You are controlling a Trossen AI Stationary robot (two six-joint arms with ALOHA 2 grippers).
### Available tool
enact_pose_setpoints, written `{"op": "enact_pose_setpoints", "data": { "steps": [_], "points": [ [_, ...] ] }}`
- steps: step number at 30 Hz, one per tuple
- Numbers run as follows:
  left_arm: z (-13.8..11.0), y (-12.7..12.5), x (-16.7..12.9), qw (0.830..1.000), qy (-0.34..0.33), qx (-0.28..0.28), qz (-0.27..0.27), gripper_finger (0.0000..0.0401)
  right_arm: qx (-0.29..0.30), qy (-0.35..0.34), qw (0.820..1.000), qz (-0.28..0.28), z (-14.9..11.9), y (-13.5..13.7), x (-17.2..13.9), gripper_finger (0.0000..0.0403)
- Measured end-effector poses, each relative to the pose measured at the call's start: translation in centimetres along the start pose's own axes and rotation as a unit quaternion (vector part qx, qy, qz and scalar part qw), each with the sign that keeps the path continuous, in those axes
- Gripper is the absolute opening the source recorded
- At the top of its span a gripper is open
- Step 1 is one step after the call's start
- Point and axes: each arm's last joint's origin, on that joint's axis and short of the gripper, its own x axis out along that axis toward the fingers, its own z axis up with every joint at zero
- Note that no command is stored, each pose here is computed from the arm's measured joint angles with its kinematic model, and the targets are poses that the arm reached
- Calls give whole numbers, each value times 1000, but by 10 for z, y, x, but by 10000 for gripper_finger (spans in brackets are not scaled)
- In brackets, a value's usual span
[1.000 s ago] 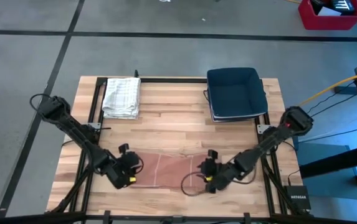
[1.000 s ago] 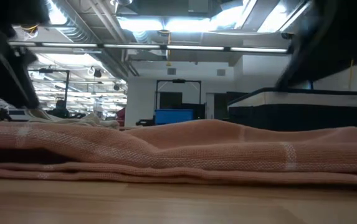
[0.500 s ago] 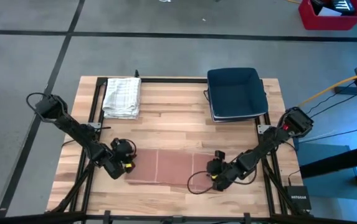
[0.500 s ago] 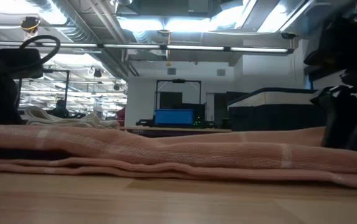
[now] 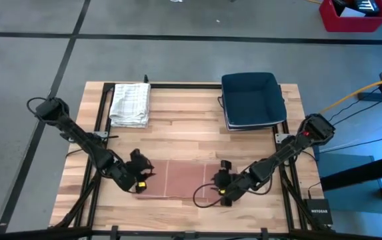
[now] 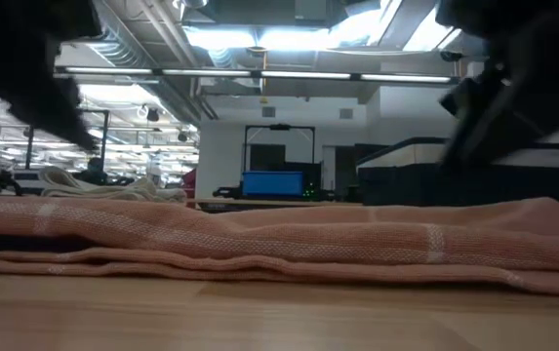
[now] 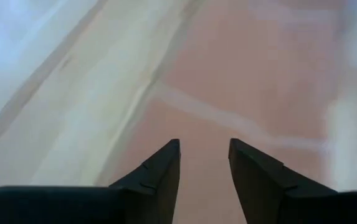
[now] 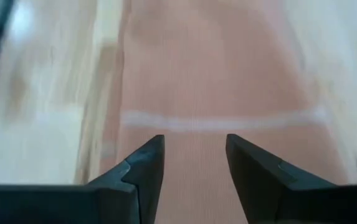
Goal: Fold towel
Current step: Fold the brown towel on the table
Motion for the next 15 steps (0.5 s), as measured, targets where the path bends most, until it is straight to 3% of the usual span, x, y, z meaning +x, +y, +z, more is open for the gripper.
{"op": "enact_pose_setpoints", "data": {
  "steps": [4, 10, 15],
  "points": [
    [-6, -5, 13, 999, -20, 32, -22, 130, -17, -36, 999, -19, 4, -4, 10, 175],
    [-36, -6, 38, 998, 56, 38, -12, 130, -30, 18, 999, -14, -9, -7, 30, 175],
    [-60, -7, 50, 995, 81, 48, 24, 130, -48, 71, 996, -14, -22, -8, 35, 175]
  ]
}}
